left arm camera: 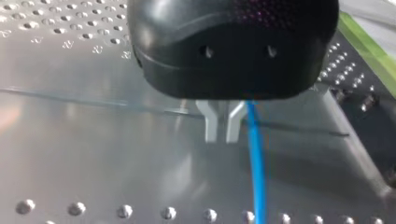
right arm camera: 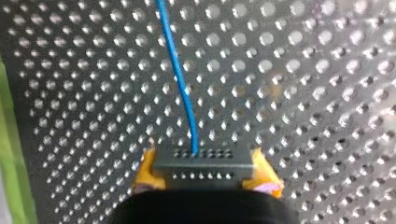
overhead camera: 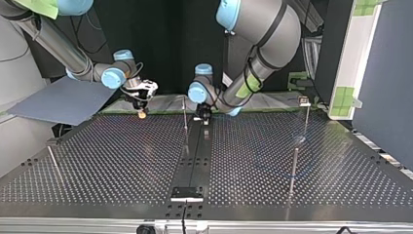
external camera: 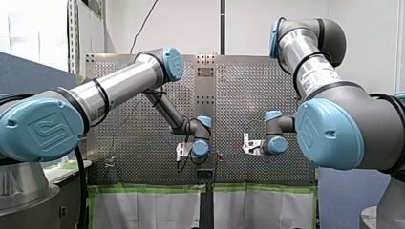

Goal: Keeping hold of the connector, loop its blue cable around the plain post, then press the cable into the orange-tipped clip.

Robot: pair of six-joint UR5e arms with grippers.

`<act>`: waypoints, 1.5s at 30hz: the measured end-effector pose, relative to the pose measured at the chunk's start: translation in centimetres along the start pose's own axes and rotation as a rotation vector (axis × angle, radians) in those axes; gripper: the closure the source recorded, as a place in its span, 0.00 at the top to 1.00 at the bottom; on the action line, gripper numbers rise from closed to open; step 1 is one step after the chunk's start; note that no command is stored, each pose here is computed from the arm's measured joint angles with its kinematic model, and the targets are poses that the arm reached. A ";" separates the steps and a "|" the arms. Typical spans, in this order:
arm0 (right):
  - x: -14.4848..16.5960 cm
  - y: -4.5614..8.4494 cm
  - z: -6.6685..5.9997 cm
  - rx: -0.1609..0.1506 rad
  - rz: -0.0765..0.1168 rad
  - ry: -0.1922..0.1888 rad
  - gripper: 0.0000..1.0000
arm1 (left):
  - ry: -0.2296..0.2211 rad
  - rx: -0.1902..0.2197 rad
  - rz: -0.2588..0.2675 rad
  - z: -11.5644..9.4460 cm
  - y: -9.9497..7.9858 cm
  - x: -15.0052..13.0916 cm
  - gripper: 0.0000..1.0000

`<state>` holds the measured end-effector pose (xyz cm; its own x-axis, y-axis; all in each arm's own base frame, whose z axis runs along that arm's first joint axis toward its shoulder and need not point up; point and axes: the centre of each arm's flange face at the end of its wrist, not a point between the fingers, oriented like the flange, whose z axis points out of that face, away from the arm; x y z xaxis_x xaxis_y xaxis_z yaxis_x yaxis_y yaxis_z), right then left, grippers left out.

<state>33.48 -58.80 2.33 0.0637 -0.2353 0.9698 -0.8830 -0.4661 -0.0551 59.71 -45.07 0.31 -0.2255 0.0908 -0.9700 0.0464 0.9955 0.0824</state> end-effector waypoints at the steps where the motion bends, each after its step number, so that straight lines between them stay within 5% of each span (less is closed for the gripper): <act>1: 0.0 -0.1 0.0 0.002 -0.001 0.000 0.00 | 0.000 0.002 0.006 0.0 0.0 0.0 0.60; 2: 0.0 -0.1 0.0 0.002 -0.001 -0.001 0.00 | 0.000 0.003 0.014 0.0 0.0 0.0 0.88; 3: -0.1 -0.1 0.0 0.002 -0.001 -0.001 0.00 | 0.000 0.004 0.020 0.0 0.0 0.0 0.88; 4: -0.1 -0.2 0.0 0.003 -0.001 -0.002 0.00 | 0.001 0.004 0.026 0.0 0.0 0.0 1.00; 20: -0.5 -0.3 -0.1 0.001 -0.005 -0.017 0.00 | 0.058 -0.024 0.093 -1.5 0.4 1.0 1.00; 34: -1.3 -0.5 -0.9 -0.040 -0.036 -0.085 0.00 | -0.010 0.056 0.064 -4.4 0.2 -1.8 1.00; 45: -1.5 -0.8 -0.9 -0.040 -0.039 -0.092 0.00 | 0.130 0.086 0.184 -8.5 1.6 1.7 1.00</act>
<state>33.65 -57.30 1.19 0.1396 -0.2960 0.9449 -0.8969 -0.4422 -0.0060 51.15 -43.14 0.73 -0.3285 0.2783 -0.9026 0.1793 0.9566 0.2297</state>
